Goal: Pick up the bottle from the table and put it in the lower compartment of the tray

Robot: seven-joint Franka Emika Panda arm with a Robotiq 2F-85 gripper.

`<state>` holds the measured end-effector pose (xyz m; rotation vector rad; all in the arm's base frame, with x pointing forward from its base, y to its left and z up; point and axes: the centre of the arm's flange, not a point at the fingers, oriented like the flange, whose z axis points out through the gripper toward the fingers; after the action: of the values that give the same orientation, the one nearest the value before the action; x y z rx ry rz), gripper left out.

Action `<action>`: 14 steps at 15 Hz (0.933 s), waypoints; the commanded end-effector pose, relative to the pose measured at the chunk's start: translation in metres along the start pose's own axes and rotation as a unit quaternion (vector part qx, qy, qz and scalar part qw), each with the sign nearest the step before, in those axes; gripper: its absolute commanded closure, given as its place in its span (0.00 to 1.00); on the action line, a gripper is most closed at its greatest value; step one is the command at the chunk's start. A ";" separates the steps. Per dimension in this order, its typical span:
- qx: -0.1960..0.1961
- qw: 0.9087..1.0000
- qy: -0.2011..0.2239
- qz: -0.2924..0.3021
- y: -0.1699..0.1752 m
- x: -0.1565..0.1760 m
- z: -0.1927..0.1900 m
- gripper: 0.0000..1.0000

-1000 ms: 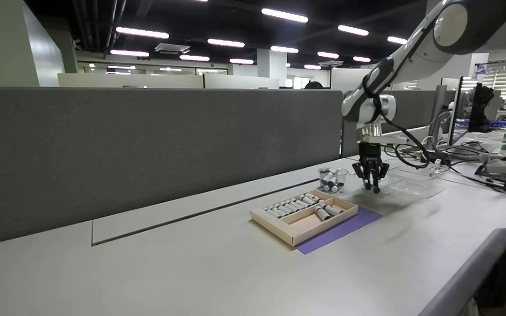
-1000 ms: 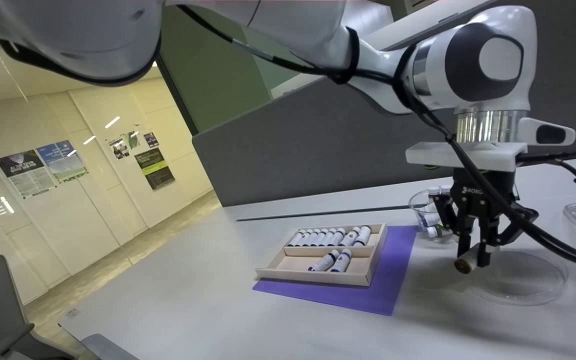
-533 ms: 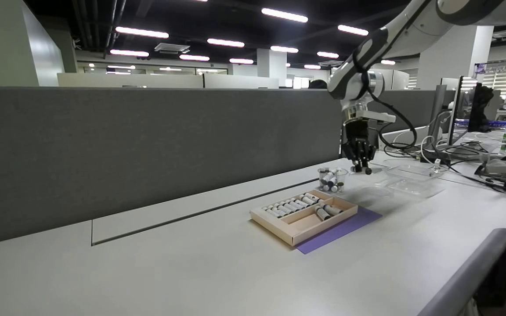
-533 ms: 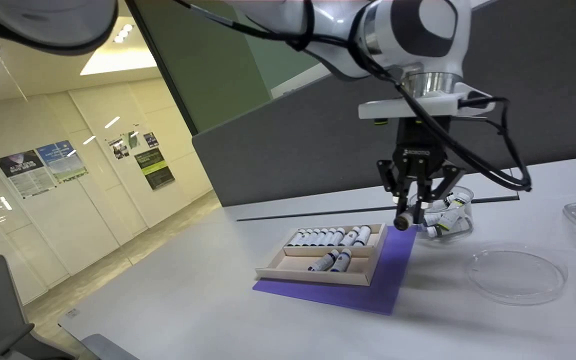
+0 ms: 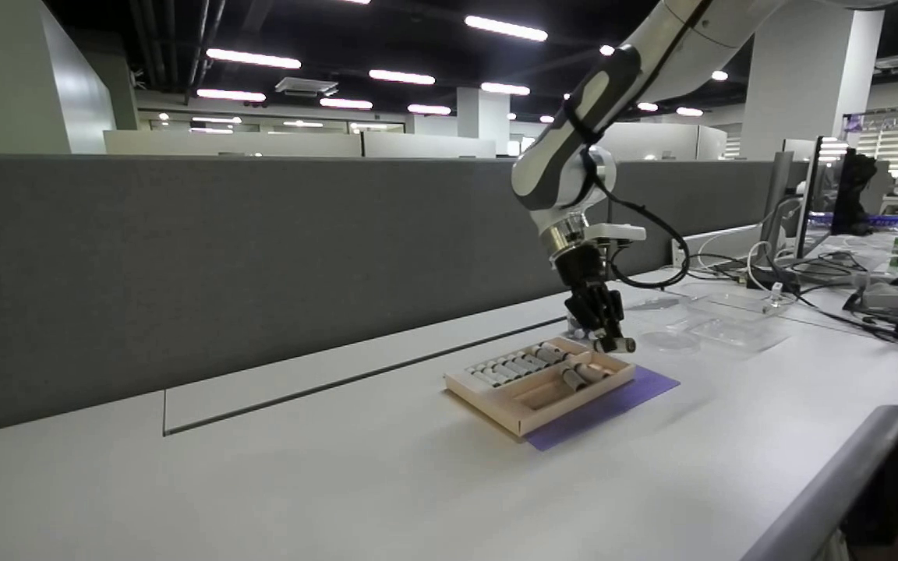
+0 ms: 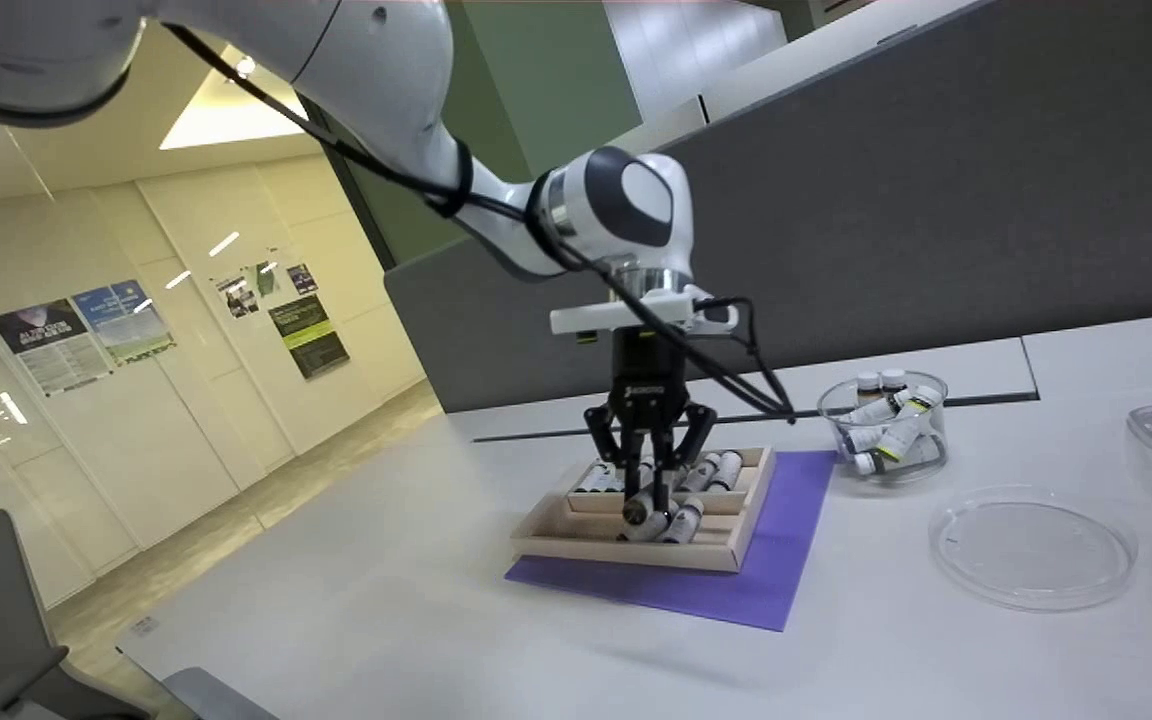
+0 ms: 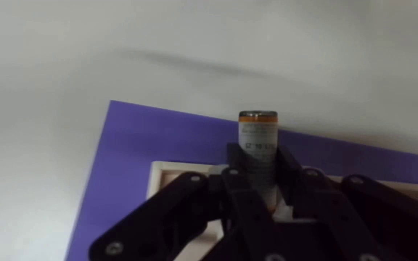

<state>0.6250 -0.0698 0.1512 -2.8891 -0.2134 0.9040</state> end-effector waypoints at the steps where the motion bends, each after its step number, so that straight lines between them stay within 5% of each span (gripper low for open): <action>1: -0.024 0.999 -0.002 -0.039 -0.058 -0.015 0.021 0.95; 6: -0.022 0.995 0.057 -0.084 -0.103 -0.015 0.034 0.95; 14: 0.010 0.986 0.144 -0.086 -0.115 -0.007 0.025 0.95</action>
<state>0.6010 0.0462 0.1351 -2.9015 -0.4588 0.5147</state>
